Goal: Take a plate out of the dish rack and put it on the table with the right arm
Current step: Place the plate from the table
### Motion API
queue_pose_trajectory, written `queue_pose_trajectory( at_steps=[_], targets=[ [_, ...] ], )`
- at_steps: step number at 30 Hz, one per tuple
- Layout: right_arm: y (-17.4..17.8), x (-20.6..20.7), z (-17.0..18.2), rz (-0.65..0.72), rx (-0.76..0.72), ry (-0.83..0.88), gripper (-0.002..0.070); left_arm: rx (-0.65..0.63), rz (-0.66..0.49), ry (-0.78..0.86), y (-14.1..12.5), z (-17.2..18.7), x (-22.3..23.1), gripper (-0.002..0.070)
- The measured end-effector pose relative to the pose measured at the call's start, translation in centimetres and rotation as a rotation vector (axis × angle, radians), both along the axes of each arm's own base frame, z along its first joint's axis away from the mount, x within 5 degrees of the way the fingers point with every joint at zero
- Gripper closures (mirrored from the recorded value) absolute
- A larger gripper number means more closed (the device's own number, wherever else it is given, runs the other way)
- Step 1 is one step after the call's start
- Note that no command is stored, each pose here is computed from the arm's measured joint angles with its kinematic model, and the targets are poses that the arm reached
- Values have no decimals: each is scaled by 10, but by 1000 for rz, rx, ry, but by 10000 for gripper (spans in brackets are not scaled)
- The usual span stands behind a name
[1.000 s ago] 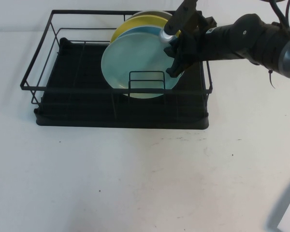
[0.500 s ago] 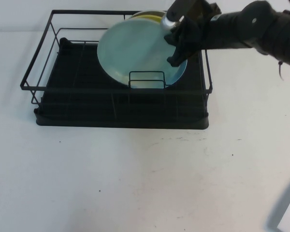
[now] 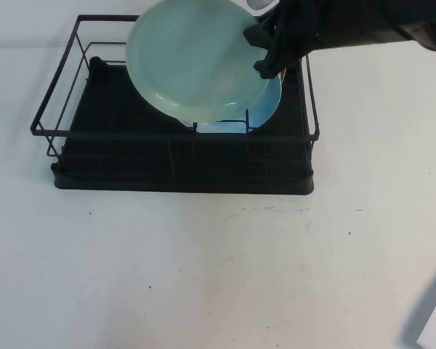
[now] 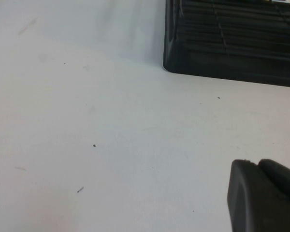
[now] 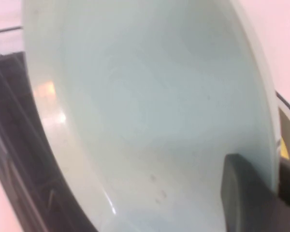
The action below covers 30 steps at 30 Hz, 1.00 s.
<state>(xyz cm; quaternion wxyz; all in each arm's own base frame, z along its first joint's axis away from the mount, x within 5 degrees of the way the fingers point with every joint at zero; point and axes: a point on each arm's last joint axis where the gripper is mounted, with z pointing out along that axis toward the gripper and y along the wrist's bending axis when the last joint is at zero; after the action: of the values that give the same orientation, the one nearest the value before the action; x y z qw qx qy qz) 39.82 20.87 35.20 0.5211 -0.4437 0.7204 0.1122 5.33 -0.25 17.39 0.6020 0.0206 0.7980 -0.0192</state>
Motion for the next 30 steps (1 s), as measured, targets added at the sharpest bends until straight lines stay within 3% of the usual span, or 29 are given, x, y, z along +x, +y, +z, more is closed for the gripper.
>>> queue_pose_trajectory(
  at_steps=[9,19,24,30],
  targets=[
    [-18,-29,39,-86,20,70,638,0,0,0,0,0,0,679],
    [-42,-76,69,-184,26,278,638,0,0,0,0,0,0,679],
    [-53,-102,68,-227,49,366,638,0,0,0,0,0,0,679],
    [-70,-141,42,-305,114,483,638,0,0,0,0,0,0,679]
  ],
)
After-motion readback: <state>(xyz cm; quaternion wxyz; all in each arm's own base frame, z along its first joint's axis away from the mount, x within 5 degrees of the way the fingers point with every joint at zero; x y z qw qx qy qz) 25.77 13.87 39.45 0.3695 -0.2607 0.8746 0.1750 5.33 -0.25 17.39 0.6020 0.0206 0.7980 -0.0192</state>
